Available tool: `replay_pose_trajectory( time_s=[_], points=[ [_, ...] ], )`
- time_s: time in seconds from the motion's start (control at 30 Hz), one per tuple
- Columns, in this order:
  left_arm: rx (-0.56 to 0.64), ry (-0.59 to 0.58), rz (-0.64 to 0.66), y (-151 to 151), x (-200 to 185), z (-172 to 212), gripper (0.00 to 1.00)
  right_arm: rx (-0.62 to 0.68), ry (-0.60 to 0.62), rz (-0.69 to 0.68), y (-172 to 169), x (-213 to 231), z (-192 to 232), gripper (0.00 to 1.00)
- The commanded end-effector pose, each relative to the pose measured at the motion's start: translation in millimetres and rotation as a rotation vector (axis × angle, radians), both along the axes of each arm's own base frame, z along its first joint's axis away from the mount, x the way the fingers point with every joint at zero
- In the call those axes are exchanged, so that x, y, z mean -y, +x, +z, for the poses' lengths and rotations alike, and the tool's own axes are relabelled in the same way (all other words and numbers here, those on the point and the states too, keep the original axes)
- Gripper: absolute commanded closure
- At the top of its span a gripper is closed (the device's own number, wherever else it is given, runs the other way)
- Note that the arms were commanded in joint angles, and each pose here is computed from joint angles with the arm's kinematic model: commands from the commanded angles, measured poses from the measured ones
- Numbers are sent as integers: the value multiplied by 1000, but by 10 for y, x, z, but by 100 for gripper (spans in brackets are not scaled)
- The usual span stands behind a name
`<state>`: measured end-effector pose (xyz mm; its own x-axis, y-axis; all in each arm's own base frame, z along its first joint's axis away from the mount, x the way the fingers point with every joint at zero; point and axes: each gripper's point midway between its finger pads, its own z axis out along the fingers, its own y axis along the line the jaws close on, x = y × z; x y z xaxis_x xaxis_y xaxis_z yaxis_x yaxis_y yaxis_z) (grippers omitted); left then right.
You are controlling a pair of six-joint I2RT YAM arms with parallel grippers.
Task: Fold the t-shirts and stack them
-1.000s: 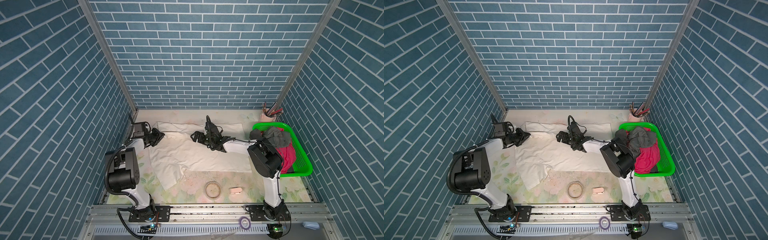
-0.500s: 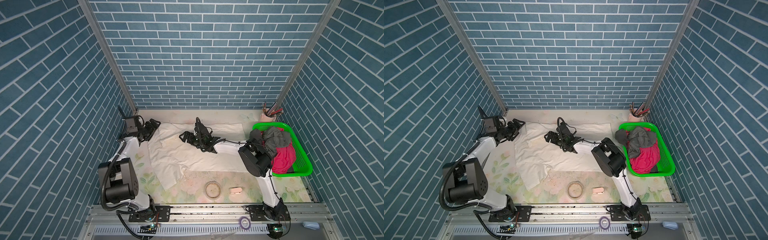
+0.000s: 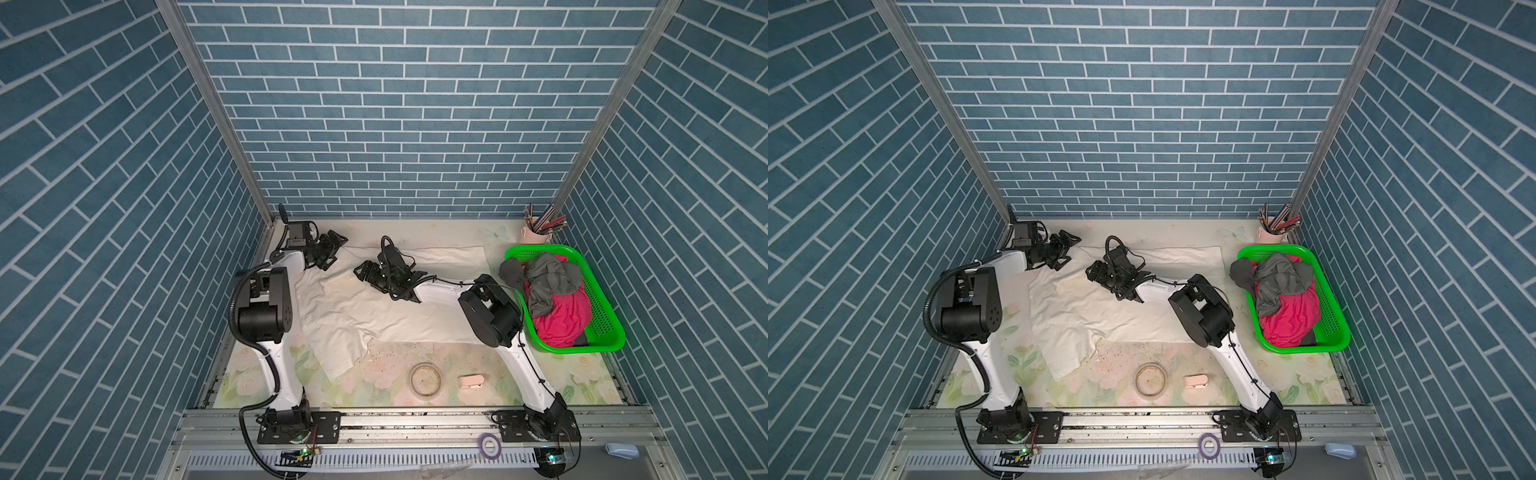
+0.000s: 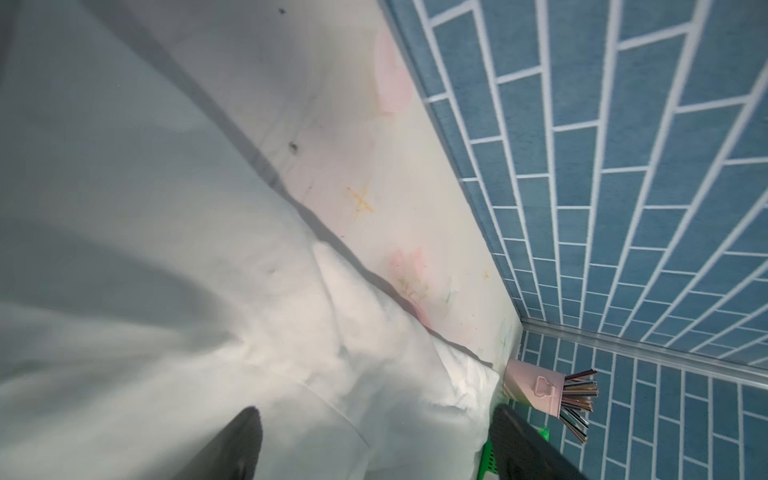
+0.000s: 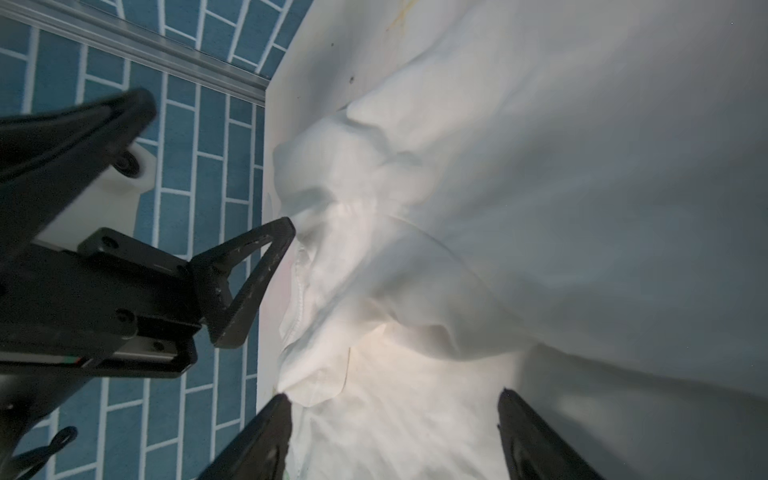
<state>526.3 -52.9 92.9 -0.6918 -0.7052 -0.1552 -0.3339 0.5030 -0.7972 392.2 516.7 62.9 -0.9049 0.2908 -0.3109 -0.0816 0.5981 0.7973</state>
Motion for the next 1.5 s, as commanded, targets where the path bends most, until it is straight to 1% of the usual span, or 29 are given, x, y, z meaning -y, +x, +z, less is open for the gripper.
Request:
replay_pose_trajectory(
  time_s=[0.0,0.23,0.37,0.5,0.57,0.7,0.8,0.87,1.0,1.2,1.33,1.47],
  points=[
    [5,-12,23,76,-109,-53,12,-48,-12,-40,24,-60,-138,23],
    [-60,12,57,97,-337,-432,12,-56,-15,-64,102,-165,-229,32],
    [-74,25,55,82,-356,-520,12,-79,-9,-107,132,-150,-311,41],
    [-86,32,56,63,-376,-592,12,-72,-4,-142,187,-144,-315,54],
    [-91,30,59,50,-392,-620,12,-70,-4,-158,225,-153,-306,57],
    [-90,32,61,40,-399,-632,12,-70,4,-190,290,-175,-289,76],
    [-92,34,57,46,-399,-636,12,-50,-4,-203,326,-170,-231,92],
    [-95,35,55,49,-401,-650,12,-32,-14,-197,326,-152,-176,100],
    [-97,36,62,60,-449,-675,12,8,-28,-170,258,-71,-8,100],
    [-97,51,66,68,-498,-682,12,110,-64,-58,124,-19,298,100],
    [-99,57,69,60,-507,-694,12,119,-99,29,0,-19,317,100],
    [-102,64,68,46,-511,-708,12,111,-121,34,-123,135,270,99]
  ],
)
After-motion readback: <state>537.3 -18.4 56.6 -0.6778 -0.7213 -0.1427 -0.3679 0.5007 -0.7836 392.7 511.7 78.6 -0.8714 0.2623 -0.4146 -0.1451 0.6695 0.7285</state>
